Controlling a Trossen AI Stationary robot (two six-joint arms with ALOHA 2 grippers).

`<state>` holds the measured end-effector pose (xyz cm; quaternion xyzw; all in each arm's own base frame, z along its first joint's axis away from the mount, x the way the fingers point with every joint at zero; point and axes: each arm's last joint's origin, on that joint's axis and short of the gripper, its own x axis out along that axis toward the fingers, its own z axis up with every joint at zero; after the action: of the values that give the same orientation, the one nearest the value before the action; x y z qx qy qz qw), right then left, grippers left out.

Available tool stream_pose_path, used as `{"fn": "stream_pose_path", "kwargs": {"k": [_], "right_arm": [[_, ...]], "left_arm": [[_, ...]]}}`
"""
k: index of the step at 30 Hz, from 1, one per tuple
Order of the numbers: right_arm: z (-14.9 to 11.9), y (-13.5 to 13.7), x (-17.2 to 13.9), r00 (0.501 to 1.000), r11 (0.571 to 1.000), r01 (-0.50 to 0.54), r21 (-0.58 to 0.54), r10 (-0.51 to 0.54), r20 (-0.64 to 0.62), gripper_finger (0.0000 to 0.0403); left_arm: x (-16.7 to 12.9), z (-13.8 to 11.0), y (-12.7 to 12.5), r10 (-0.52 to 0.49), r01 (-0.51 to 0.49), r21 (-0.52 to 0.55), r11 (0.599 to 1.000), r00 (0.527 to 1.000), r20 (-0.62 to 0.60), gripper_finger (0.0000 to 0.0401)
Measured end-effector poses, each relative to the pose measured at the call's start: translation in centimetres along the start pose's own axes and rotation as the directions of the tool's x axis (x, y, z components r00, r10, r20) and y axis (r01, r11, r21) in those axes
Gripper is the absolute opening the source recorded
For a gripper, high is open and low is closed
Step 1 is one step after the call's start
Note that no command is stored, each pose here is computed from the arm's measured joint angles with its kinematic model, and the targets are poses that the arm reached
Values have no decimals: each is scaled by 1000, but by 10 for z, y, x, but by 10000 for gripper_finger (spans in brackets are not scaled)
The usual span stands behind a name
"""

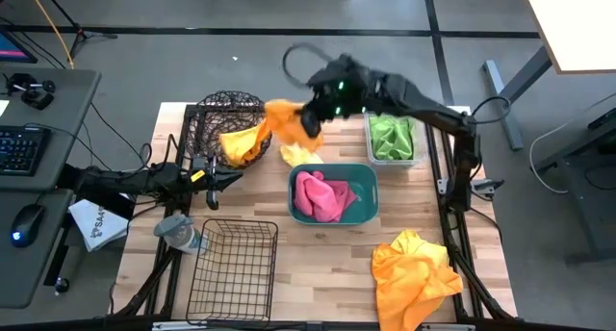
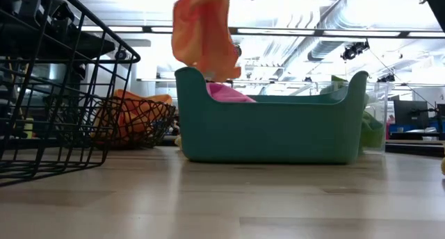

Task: Sort microfiber towel by color & place in baskets
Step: Put the orange microfiber cloth into the top black wire basket

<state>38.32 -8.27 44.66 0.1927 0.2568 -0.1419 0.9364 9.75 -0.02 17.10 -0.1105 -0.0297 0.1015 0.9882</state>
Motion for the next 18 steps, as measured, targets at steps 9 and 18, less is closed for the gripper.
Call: {"fn": "stream_pose_path", "kwargs": {"k": [9,18], "right_arm": [[-28,73,26,995,995,-94,-27,95,29,1],[15,61,65,862,982,-177,-66,187,472,1]], "left_arm": [[0,0,0,0,0,0,1000,1000,0,0],[0,0,0,0,0,1,1000,1000,-3,0]]}}
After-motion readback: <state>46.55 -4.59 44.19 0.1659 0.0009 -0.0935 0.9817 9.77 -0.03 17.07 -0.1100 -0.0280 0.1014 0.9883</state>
